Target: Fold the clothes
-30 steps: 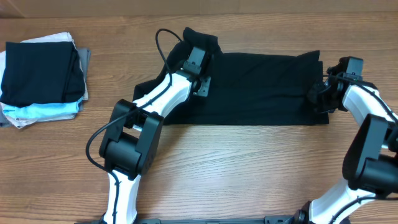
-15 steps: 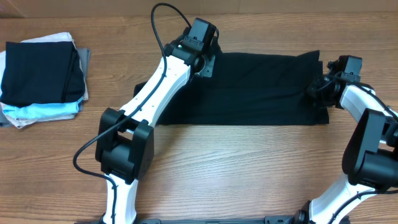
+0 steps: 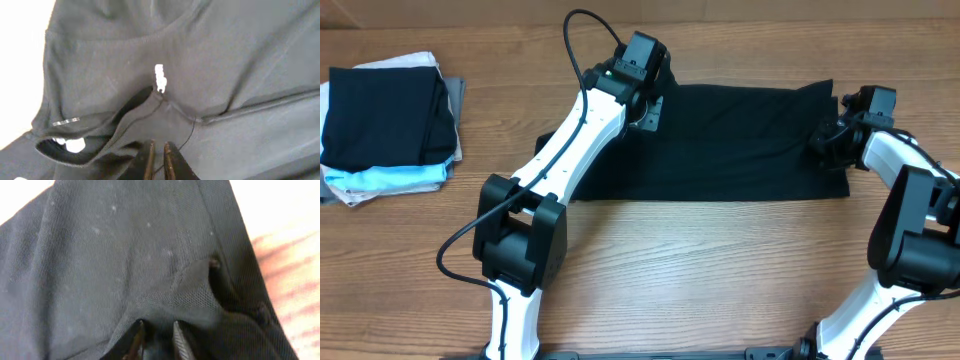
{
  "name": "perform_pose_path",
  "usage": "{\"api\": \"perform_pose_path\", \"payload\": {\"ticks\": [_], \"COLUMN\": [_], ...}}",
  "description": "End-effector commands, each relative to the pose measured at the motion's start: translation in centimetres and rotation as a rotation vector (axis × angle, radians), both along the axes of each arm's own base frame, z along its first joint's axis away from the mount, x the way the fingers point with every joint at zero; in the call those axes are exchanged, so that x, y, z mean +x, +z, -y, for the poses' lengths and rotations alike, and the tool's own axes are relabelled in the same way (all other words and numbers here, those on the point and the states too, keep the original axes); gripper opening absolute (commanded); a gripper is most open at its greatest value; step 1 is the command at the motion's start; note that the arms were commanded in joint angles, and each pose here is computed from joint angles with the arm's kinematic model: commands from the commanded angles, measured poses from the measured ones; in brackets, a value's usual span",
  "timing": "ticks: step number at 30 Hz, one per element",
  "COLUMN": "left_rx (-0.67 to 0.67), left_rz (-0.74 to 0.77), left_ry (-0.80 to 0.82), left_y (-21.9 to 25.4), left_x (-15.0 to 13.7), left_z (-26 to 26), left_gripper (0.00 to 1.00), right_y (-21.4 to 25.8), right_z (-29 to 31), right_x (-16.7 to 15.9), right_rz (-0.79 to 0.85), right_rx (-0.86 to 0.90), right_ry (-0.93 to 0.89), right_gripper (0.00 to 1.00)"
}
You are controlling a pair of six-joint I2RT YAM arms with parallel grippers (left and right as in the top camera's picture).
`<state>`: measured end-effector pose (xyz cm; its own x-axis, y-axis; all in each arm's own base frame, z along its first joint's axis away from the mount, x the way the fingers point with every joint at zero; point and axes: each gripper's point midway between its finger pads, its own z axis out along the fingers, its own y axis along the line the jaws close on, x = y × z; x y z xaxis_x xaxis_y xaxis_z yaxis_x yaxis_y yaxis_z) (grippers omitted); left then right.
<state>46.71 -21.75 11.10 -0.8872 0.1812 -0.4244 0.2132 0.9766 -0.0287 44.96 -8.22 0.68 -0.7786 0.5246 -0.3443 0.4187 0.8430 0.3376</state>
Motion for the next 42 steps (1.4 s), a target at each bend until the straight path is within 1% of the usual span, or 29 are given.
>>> {"api": "perform_pose_path", "payload": {"ticks": [1,3,6,8,13,15,17,18,19,21,23,27,30,36,38,39,40,42], "left_rx": [-0.066,-0.063,-0.055,-0.079,-0.198,-0.230,-0.265,-0.284,-0.297,-0.309,-0.327,-0.376,-0.428,-0.436,-0.433,-0.429,-0.427,-0.422], "left_rz": [0.139,0.188,0.246,0.282,0.323,0.336,0.360,0.376,0.391,0.421,0.429,0.382,0.333,0.283,0.285,0.291,0.299,0.329], "left_ry": [-0.007,-0.043,-0.084,-0.074,-0.037,-0.001,0.002,-0.006,-0.011,-0.006,0.010,0.008,-0.024,0.009,0.005,-0.002,-0.007,-0.021], "left_y": [6.0,7.8,9.8,10.5,11.7,11.9,12.3,12.4,12.4,12.3,11.5,7.4,3.5,-2.1,-2.9,-3.3,-3.4,-3.3], "left_x": [2.5,3.3,4.4,5.5,8.1,9.0,9.9,10.4,11.0,12.0,12.9,14.2,14.8,15.8,16.1,16.2,16.4,16.9], "left_z": [0.5,0.7,0.2,-0.5,-3.2,-4.5,-5.1,-5.1,-5.1,-5.1,-4.9,-3.3,-1.4,-1.1,-1.0,-1.0,-0.9,-0.9], "left_gripper": [0.19,0.28,0.43,0.48,0.53,0.53,0.54,0.57,0.59,0.59,0.59,0.58,0.58,0.58,0.57,0.53,0.52,0.55], "right_y": [5.0,8.5,12.7,14.4,16.8,18.3,19.7,20.4,21.0,21.5,21.0,18.1,14.7,6.8,4.6,3.9,3.2,2.4], "right_z": [-0.4,-0.3,-0.3,-0.3,-0.3,-0.2,0.0,0.1,0.2,0.6,1.2,2.0,2.3,3.2,3.9,4.1,4.3,4.2], "right_x": [1.1,1.7,1.9,1.8,1.7,2.1,2.7,3.0,3.4,4.0,4.6,6.0,7.4,9.0,9.0,8.9,8.8,8.6], "right_rz": [0.076,0.133,0.192,0.210,0.200,0.221,0.252,0.272,0.296,0.326,0.330,0.297,0.268,0.182,0.143,0.128,0.114,0.099], "right_rx": [-0.009,-0.024,-0.041,-0.046,-0.047,-0.053,-0.062,-0.068,-0.077,-0.097,-0.123,-0.161,-0.176,-0.194,-0.218,-0.227,-0.231,-0.226], "right_ry": [0.014,0.015,0.015,0.016,0.022,0.022,0.022,0.022,0.025,0.017,0.004,0.013,0.049,0.068,0.050,0.043,0.040,0.042], "right_gripper": [0.30,0.38,0.41,0.41,0.45,0.49,0.55,0.58,0.59,0.59,0.59,0.60,0.60,0.61,0.61,0.61,0.61,0.61]}}
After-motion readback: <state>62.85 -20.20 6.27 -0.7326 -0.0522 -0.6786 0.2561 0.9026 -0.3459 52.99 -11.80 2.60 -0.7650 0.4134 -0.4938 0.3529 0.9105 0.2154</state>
